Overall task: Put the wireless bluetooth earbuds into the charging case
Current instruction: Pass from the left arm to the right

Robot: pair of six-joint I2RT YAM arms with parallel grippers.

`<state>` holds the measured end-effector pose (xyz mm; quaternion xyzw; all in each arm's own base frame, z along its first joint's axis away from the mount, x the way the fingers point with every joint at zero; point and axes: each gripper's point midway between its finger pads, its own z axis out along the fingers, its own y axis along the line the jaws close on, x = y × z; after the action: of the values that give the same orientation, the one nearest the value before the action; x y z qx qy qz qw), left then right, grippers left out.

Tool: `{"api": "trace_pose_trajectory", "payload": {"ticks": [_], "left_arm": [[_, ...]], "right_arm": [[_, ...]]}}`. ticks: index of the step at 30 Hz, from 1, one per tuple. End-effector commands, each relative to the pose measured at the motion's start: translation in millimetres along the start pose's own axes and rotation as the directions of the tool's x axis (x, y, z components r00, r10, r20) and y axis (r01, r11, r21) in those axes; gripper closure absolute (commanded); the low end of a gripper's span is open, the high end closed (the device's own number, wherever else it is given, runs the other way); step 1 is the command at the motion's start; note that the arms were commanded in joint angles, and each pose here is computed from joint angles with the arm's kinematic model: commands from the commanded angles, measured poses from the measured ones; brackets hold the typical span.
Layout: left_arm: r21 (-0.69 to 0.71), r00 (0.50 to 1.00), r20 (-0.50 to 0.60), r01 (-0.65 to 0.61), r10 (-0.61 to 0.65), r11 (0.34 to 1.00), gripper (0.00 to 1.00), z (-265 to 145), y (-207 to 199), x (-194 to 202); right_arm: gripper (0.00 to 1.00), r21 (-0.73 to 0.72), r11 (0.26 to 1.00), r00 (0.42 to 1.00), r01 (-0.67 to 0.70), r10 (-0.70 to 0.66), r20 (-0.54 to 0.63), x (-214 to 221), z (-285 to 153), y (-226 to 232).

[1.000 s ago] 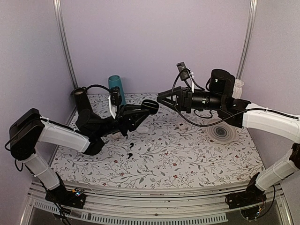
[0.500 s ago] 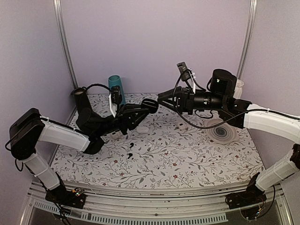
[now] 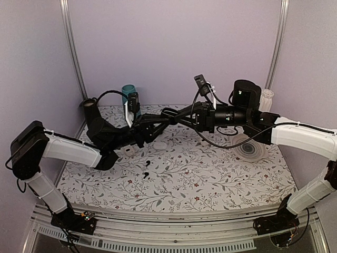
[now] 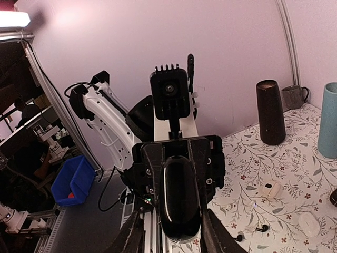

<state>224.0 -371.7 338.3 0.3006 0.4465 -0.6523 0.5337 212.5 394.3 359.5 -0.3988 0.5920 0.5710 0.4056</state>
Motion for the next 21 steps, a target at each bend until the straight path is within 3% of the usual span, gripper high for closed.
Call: {"api": "trace_pose_trajectory", "payload": {"ticks": [1,11,15,19,21], "left_arm": [[-0.001,1.000,0.008,0.010,-0.010,1.000,1.00,3,4,-10],[-0.002,0.999,-0.015,0.029,-0.029,1.000,1.00,6,6,-7],[-0.010,0.999,-0.024,0.035,-0.036,0.999,1.00,7,8,-6],[-0.032,0.998,-0.040,0.049,-0.050,0.998,0.84,9,13,-3],[-0.047,0.997,-0.047,0.054,-0.056,0.997,0.71,9,16,-2]], "right_arm": [[0.66,-0.026,1.000,1.000,0.009,-0.010,-0.010,0,9,5],[0.80,-0.011,1.000,1.000,0.014,-0.014,0.008,-5,10,5],[0.94,-0.007,1.000,1.000,0.007,-0.007,0.008,-4,10,4],[0.96,-0.004,1.000,1.000,0.003,-0.002,0.015,-3,10,2],[0.97,0.000,1.000,1.000,-0.005,0.005,0.017,-1,10,1]]}}
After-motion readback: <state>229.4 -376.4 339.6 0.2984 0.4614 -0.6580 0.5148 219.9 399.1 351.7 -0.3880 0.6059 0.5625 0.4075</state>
